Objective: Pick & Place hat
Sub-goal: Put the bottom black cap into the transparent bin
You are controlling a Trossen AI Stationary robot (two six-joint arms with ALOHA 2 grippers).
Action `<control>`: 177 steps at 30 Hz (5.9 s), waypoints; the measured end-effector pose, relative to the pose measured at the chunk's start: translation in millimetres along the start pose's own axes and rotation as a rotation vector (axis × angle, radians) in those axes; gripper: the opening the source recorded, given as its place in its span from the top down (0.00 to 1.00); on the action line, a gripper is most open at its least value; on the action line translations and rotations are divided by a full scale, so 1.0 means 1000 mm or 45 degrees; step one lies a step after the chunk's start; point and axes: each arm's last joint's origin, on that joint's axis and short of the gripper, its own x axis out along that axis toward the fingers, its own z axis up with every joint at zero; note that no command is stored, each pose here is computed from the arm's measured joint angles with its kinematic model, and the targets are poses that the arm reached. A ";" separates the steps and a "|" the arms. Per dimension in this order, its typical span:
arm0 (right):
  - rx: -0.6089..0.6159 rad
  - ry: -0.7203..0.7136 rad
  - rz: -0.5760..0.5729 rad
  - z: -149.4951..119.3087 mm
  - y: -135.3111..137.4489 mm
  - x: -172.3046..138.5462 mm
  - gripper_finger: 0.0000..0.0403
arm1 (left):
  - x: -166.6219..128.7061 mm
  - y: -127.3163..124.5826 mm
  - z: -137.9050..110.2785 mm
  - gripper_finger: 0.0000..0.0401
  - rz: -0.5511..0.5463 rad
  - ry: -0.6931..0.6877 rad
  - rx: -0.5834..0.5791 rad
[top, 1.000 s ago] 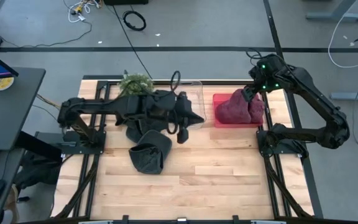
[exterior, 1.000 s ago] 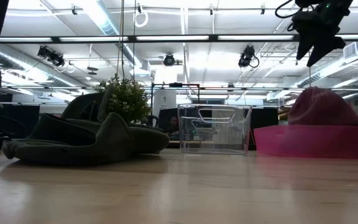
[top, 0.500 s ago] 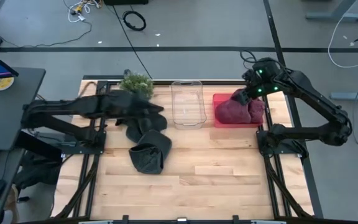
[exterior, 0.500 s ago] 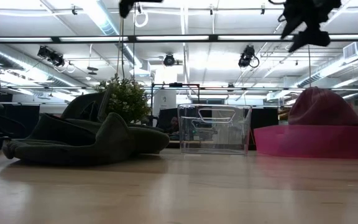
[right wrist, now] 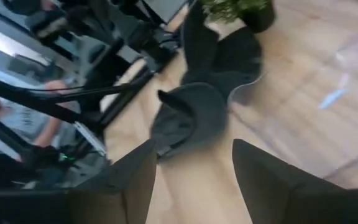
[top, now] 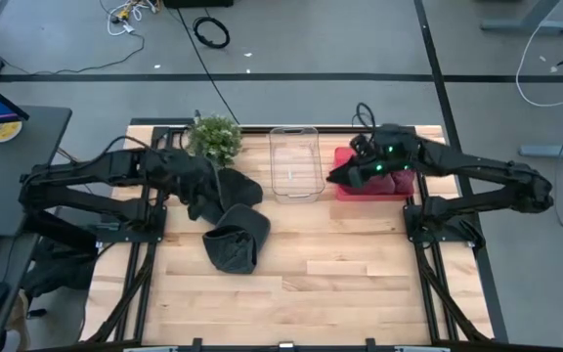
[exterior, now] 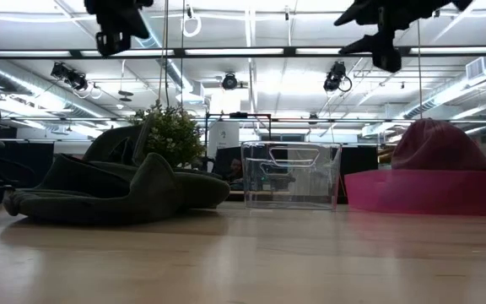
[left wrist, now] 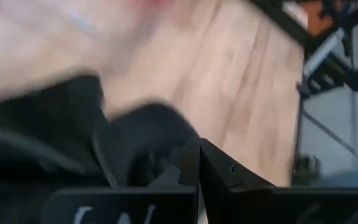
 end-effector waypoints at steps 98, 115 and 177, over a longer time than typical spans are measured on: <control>0.059 -0.372 0.582 -0.038 0.010 0.027 0.26 | -0.027 -0.145 0.053 0.96 0.908 -0.454 0.663; 0.486 -0.451 0.757 -0.027 0.014 0.030 0.26 | -0.060 -0.178 0.100 0.96 1.030 -0.836 0.834; -0.020 -0.628 1.694 0.053 0.087 0.008 0.99 | -0.034 -0.165 0.165 0.57 0.599 -1.081 0.814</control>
